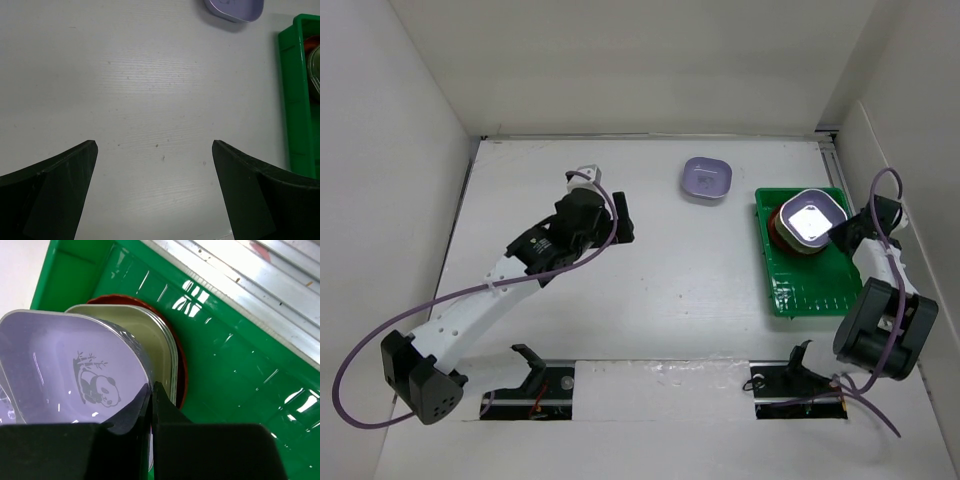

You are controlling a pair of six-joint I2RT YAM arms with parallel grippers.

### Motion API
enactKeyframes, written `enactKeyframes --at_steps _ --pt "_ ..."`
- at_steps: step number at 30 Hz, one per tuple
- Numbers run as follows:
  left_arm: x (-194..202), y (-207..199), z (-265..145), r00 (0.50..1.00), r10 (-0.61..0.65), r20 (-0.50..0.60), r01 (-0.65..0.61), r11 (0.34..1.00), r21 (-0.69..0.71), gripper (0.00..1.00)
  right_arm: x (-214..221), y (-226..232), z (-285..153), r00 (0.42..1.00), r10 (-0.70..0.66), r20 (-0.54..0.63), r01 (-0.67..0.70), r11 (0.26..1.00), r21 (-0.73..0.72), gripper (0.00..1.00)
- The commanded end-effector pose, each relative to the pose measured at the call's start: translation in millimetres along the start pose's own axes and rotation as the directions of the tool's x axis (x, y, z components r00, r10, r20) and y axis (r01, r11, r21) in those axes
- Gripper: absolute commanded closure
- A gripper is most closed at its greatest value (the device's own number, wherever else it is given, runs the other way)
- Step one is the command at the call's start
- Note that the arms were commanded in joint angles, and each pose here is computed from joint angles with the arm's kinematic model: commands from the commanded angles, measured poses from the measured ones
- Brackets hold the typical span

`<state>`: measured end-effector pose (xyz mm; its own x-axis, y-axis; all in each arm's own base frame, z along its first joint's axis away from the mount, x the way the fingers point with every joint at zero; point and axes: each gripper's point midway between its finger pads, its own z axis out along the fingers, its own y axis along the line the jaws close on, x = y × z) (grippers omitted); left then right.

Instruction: Place the plates into the plastic bin on the countertop

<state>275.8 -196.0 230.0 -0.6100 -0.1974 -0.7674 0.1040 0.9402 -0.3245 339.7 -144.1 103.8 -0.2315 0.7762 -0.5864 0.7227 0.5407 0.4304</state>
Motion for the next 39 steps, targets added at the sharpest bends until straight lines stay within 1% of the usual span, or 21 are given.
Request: enactKeyframes --at_steps 1,2,3,4,5,7,8,9,10,13,16,19,20,23,26,27,28,30,31,35,39 --pt "-7.8 -6.9 -4.5 0.999 -0.023 0.032 0.022 0.999 0.043 0.00 -24.4 26.8 -3.2 0.998 -0.009 0.063 0.015 0.995 -0.096 0.94" --pt "-7.8 -6.5 -4.5 0.999 -0.014 0.032 0.013 0.999 0.043 0.00 -23.1 28.5 -3.6 0.998 -0.010 0.056 0.016 0.994 -0.106 0.89" --pt "-3.5 -6.0 -3.3 1.000 -0.011 0.020 0.010 0.999 0.045 0.00 -22.1 29.8 -3.9 0.999 -0.010 0.051 0.016 0.993 -0.114 0.79" --pt "-3.4 -6.0 -3.3 1.000 -0.011 0.020 0.010 0.999 0.045 0.00 -27.3 35.6 -9.9 0.997 -0.010 0.070 0.020 0.990 -0.138 0.62" --pt "-3.4 -6.0 -3.3 1.000 -0.011 0.020 0.010 0.999 0.045 0.00 -30.4 37.8 -14.2 0.997 -0.010 0.083 0.022 0.989 -0.147 0.39" --pt "-2.2 -8.0 -1.2 1.000 -0.014 0.022 0.012 0.998 0.058 0.00 -38.7 48.6 -33.9 0.992 -0.008 0.126 0.029 0.986 -0.165 0.28" --pt "2.7 -7.2 0.1 1.000 -0.010 0.008 0.010 0.998 0.059 0.00 -36.2 52.4 -40.9 0.991 -0.017 0.130 0.039 0.985 -0.168 0.20" --pt "2.7 -7.7 0.1 1.000 -0.022 0.008 0.022 0.998 0.059 0.00 -36.8 59.2 -48.1 0.989 -0.023 0.143 0.050 0.981 -0.189 0.18" --pt "3.1 -8.7 3.6 1.000 -0.022 0.006 0.021 0.998 0.059 0.00 -41.5 71.0 -65.1 0.985 -0.027 0.173 0.067 0.972 -0.227 0.01" --pt "8.1 -9.5 12.7 0.999 -0.037 -0.007 0.037 0.998 0.050 0.00 -29.0 106.2 -90.9 0.975 -0.090 0.205 0.151 0.939 -0.308 0.01" --pt "10.4 -16.5 27.1 0.998 -0.062 -0.015 0.063 0.996 0.056 0.00 -9.9 130.1 -111.7 0.965 -0.176 0.195 0.236 0.907 -0.349 0.01" --pt "-1.3 -29.9 47.0 0.997 -0.082 -0.006 0.082 0.994 0.068 0.00 5.4 140.7 -129.6 0.955 -0.230 0.184 0.285 0.880 -0.380 0.01" --pt "-13.3 -39.0 49.3 0.996 -0.088 0.009 0.087 0.993 0.080 0.00 22.9 145.6 -136.5 0.948 -0.272 0.164 0.316 0.856 -0.410 0.01" --pt "-19.6 -46.9 89.6 0.997 -0.074 0.005 0.074 0.997 0.035 0.00 48.3 154.7 -170.4 0.940 -0.296 0.170 0.341 0.796 -0.500 0.01" --pt "-28.4 -69.5 138.1 0.998 -0.058 -0.014 0.058 0.998 0.020 0.00 61.7 149.3 -198.3 0.934 -0.303 0.190 0.357 0.751 -0.555 0.01" --pt "-51.5 -87.4 144.6 0.997 -0.072 0.024 0.071 0.996 0.049 0.00 74.4 145.7 -203.8 0.929 -0.329 0.169 0.365 0.734 -0.573 0.01" --pt "-33.8 -86.3 175.3 0.998 -0.056 -0.019 0.056 0.998 0.017 0.00 74.2 143.6 -215.5 0.928 -0.324 0.182 0.367 0.719 -0.590 0.01" --pt "-32.9 -98.6 199.6 0.997 -0.062 -0.045 0.064 0.997 0.053 0.00 88.2 132.6 -219.4 0.917 -0.369 0.151 0.382 0.708 -0.593 0.01" --pt "-33.7 -105.0 223.4 0.994 -0.090 -0.054 0.093 0.994 0.056 0.00 90.4 129.6 -227.1 0.915 -0.373 0.153 0.385 0.698 -0.604 0.01" --pt "-30.9 -120.4 270.5 0.989 -0.135 -0.061 0.138 0.989 0.049 0.00 92.8 113.2 -240.8 0.902 -0.394 0.178 0.416 0.676 -0.608 0.01" --pt "-28.1 -115.2 308.4 0.985 -0.172 -0.022 0.173 0.985 0.016 0.00 93.9 109.5 -260.6 0.901 -0.383 0.203 0.416 0.636 -0.650 0.01"
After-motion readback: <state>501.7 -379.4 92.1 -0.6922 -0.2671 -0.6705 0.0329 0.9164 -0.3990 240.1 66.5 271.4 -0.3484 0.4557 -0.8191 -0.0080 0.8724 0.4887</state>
